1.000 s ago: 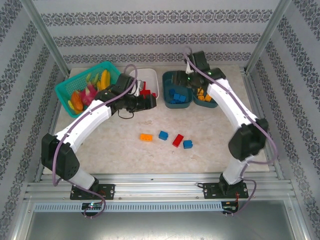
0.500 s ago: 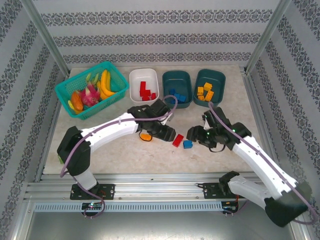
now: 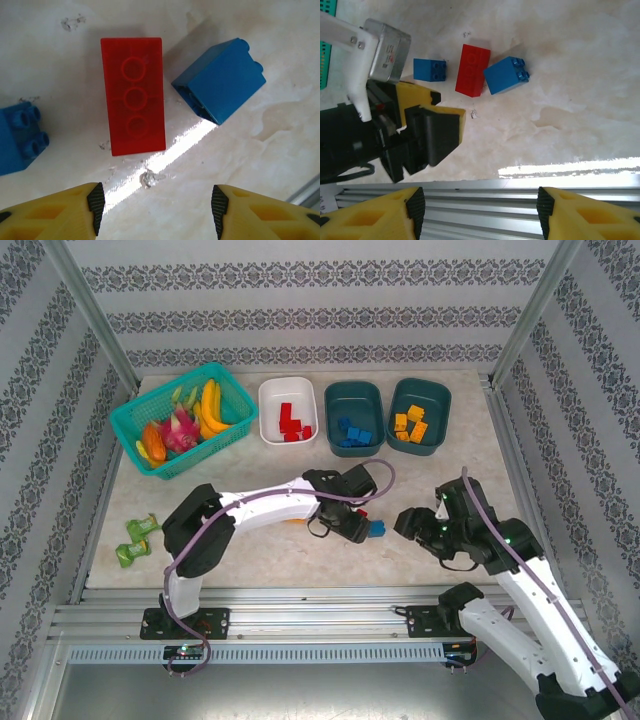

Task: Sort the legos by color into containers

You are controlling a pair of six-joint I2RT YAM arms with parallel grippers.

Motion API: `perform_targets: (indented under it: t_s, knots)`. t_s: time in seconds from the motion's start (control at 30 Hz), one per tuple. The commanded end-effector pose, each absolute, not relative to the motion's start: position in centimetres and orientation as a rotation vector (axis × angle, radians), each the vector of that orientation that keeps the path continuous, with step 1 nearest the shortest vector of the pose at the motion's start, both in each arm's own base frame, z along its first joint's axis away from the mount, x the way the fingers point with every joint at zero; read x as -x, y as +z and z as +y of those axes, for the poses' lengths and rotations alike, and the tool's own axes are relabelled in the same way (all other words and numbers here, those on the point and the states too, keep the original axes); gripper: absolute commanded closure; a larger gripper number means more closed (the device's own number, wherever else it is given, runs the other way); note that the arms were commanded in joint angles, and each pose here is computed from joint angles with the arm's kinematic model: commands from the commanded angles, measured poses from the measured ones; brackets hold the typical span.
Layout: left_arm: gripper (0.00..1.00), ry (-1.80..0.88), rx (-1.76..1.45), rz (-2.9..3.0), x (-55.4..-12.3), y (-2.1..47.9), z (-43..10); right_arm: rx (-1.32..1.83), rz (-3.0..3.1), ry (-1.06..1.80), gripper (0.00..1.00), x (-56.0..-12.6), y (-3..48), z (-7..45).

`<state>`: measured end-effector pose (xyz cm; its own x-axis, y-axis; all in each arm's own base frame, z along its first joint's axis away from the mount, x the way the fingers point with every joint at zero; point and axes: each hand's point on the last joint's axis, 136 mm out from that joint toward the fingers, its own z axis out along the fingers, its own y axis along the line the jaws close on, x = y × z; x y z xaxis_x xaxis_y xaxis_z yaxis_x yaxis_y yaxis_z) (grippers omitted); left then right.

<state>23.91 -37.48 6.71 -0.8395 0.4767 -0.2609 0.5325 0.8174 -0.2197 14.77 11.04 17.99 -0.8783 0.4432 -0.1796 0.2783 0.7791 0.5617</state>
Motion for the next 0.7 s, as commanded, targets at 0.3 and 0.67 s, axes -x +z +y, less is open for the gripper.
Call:
perform_targets:
  t_s: [0.3,0.67]
  knots:
    - [0.37,-0.216,-0.849,2.809,-25.6,3.8,-38.4,-0.606,2.615,0.788,0.33,-14.1,19.7,9.9]
    - [0.56,-0.150,-0.846,2.823,-26.4,2.1,-38.8,-0.587,2.589,0.818,0.32,-15.1,20.6,10.3]
